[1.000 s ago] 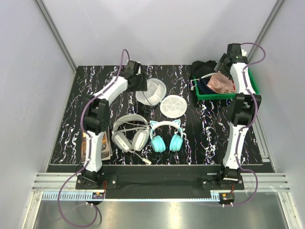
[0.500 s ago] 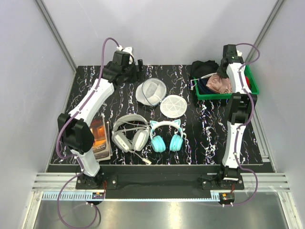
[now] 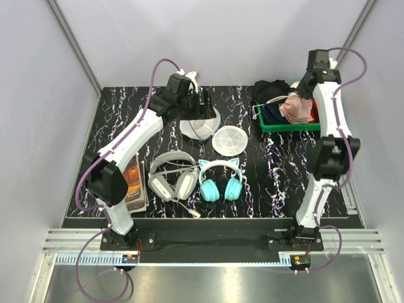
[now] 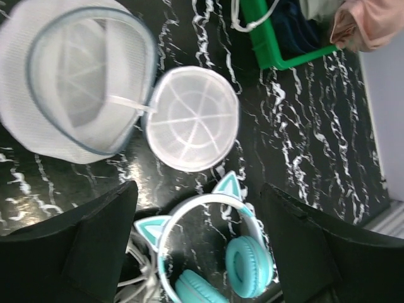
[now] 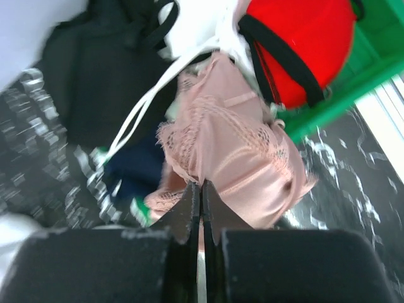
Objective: Place the bra in the laundry bag and zip it closed
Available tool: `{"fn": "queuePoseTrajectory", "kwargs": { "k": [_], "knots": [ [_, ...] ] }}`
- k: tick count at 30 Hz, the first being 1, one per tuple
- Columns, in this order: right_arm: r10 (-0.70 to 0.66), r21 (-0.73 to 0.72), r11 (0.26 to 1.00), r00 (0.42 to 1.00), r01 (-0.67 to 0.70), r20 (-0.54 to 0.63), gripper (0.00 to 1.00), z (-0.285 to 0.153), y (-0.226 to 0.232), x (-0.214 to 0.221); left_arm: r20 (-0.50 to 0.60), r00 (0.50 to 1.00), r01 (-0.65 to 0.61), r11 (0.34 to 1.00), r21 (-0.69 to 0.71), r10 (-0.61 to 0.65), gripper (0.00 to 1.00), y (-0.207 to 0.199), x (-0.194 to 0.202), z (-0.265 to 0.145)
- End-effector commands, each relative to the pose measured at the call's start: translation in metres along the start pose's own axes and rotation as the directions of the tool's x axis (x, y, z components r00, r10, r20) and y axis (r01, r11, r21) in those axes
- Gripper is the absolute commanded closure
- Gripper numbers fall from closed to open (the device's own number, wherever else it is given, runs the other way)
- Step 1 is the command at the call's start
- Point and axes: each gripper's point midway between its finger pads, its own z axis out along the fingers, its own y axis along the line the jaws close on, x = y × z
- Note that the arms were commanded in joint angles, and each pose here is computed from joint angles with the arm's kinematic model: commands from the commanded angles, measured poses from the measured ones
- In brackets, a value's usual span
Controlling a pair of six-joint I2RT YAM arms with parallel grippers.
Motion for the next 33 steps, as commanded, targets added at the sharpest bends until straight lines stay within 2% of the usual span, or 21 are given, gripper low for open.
{"fn": "queuePoseTrajectory", "kwargs": {
  "k": [1,2,4,5,6,8,9,14,15,17,21,25,26,30,31,33],
  "knots": [
    [0.094,-0.108,0.99,0.993,-0.086,0.074,1.0,-0.088,0.0,-0.017,0.012,1.0,0.018,0.989,0.146,-0.02,0.15,-0.044,-0.009,-0.005],
    [0.092,-0.139,0.986,0.995,-0.087,0.028,1.0,-0.091,0.002,-0.002,0.016,0.999,0.03,0.984,0.173,-0.034,0.14,-0.052,-0.01,-0.007],
    [0.141,-0.213,0.968,0.99,-0.134,0.02,1.0,-0.124,0.005,0.002,0.006,0.999,0.05,0.976,0.212,-0.053,0.13,-0.06,-0.006,-0.011],
    [0.142,-0.246,0.958,0.989,-0.148,-0.043,1.0,-0.126,0.008,0.021,0.002,0.997,0.073,0.969,0.236,-0.076,0.12,-0.065,-0.005,-0.013],
    [0.159,-0.3,0.94,0.987,-0.163,-0.038,1.0,-0.15,0.011,0.022,0.0,0.997,0.078,0.957,0.279,-0.082,0.12,-0.071,-0.003,-0.013],
    [0.176,-0.336,0.92,0.979,-0.201,-0.103,1.0,-0.16,0.012,0.044,0.005,0.995,0.092,0.939,0.332,-0.099,0.11,-0.084,-0.004,-0.023],
    [0.187,-0.371,0.905,0.979,-0.206,-0.086,1.0,-0.181,0.01,0.044,0.011,0.996,0.079,0.925,0.371,-0.089,0.11,-0.092,-0.002,-0.026],
    [0.192,-0.404,0.887,0.974,-0.226,-0.123,1.0,-0.219,-0.008,0.08,0.056,0.998,0.008,0.883,0.47,-0.038,0.09,-0.123,0.008,-0.047],
    [0.192,-0.41,0.884,0.974,-0.225,-0.12,1.0,-0.232,-0.014,0.085,0.038,0.999,0.009,0.873,0.487,-0.032,0.09,-0.124,0.019,-0.047],
    [0.166,-0.356,0.91,0.974,-0.212,-0.155,1.0,-0.237,-0.031,0.108,0.049,0.999,-0.015,0.85,0.527,-0.013,0.11,-0.136,0.025,-0.057],
    [0.135,-0.322,0.932,0.984,-0.166,-0.114,1.0,-0.27,-0.063,0.131,0.087,0.993,-0.114,0.815,0.568,0.079,0.14,-0.156,0.041,-0.065],
    [0.119,-0.327,0.93,0.978,-0.17,-0.169,1.0,-0.281,-0.072,0.157,0.157,0.964,-0.266,0.77,0.58,0.215,0.15,-0.176,0.065,-0.06],
    [0.117,-0.332,0.926,0.974,-0.177,-0.195,1.0,-0.28,-0.071,0.163,0.189,0.947,-0.321,0.738,0.593,0.26,0.16,-0.185,0.073,-0.059],
    [0.096,-0.305,0.936,0.96,-0.177,-0.263,1.0,-0.267,-0.074,0.183,0.202,0.904,-0.41,0.629,0.661,0.377,0.19,-0.195,0.117,-0.036],
    [0.084,-0.312,0.935,0.96,-0.169,-0.269,1.0,-0.267,-0.073,0.185,0.186,0.896,-0.416,0.621,0.664,0.402,0.19,-0.192,0.129,-0.023],
    [0.076,-0.325,0.93,0.957,-0.17,-0.281,1.0,-0.268,-0.071,0.187,0.234,0.85,-0.492,0.555,0.671,0.472,0.18,-0.196,0.147,-0.013]
  ]
}}
